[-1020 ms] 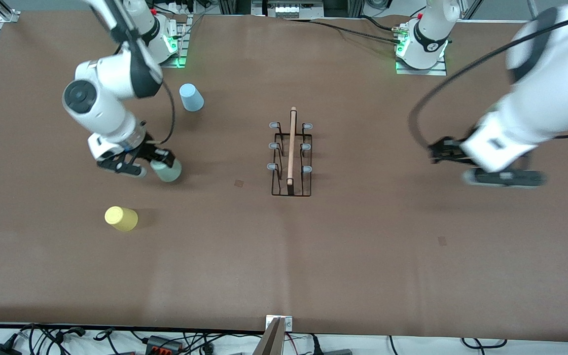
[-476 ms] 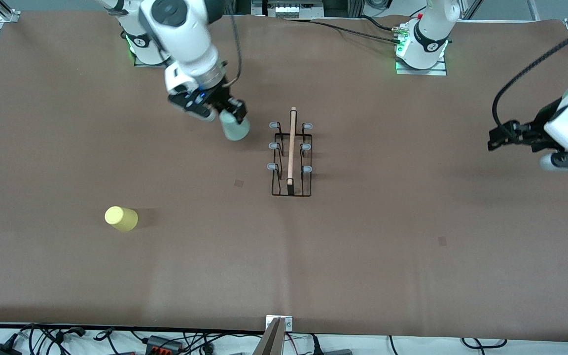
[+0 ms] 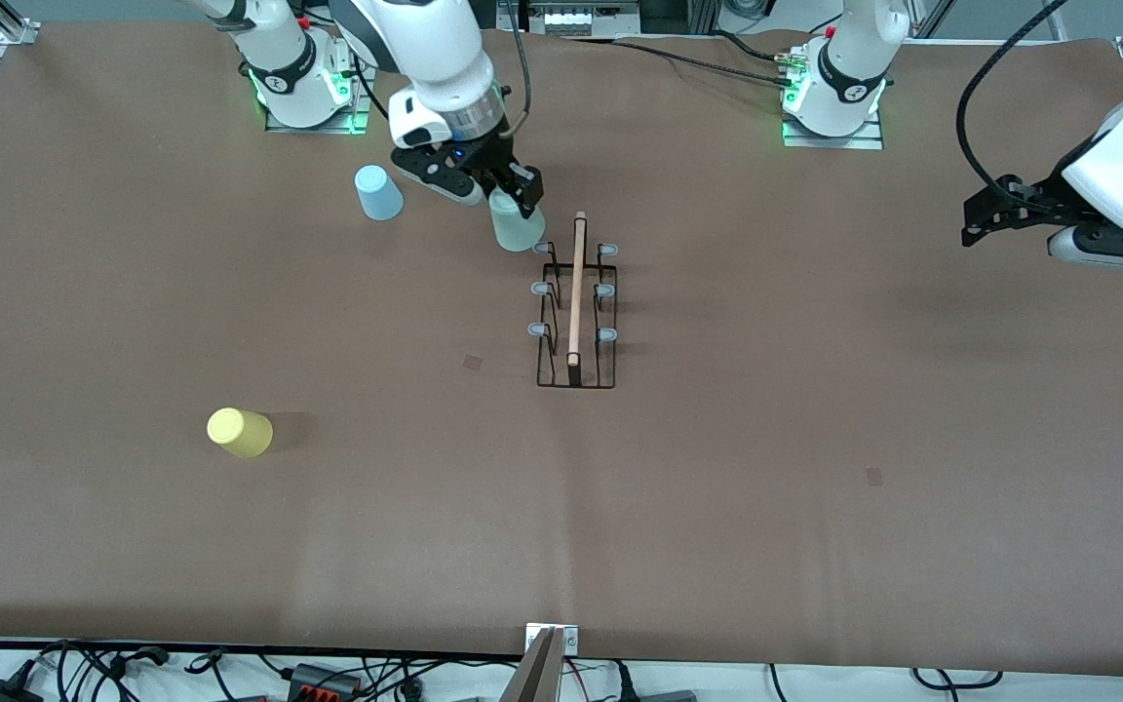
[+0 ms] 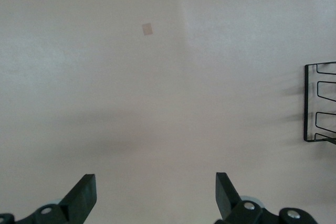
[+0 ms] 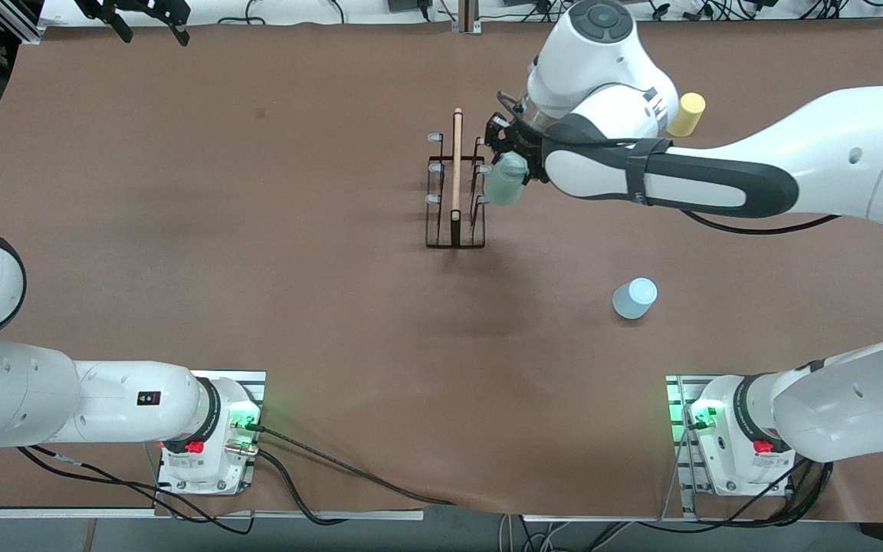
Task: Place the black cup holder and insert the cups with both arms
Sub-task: 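Place the teal cup onto a rack peg with the right gripper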
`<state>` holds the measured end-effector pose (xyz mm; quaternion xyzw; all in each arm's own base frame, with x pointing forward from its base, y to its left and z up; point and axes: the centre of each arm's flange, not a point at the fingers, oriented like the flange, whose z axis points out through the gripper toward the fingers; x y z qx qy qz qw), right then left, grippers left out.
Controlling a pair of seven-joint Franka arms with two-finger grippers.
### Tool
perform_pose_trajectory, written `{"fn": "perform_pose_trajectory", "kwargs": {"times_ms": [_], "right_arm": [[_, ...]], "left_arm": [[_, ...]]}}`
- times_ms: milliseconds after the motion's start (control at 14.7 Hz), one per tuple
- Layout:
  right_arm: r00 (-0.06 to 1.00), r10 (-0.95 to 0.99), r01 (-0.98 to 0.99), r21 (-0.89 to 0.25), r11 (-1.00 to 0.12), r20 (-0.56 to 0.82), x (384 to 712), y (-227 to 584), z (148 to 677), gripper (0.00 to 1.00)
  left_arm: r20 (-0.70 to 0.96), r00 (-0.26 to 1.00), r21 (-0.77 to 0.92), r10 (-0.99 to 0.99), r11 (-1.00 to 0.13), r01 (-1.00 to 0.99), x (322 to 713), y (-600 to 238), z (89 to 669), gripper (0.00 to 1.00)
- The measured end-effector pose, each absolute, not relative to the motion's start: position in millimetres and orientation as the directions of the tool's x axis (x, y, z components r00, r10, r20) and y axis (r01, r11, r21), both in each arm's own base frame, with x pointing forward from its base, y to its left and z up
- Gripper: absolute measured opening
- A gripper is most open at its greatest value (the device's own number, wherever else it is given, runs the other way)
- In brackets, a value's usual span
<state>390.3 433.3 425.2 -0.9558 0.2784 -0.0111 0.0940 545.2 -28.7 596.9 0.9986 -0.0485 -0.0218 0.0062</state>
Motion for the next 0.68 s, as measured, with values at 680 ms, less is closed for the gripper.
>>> {"fn": "perform_pose_trajectory", "kwargs": {"times_ms": [680], "right_arm": [[0.859, -0.510, -0.508, -0.197, -0.839, -0.042, 401, 451, 373, 0.65]], "left_arm": [[-0.036, 0.994, 0.015, -0.103, -0.995, -0.103, 548, -26, 594, 1.00]]}}
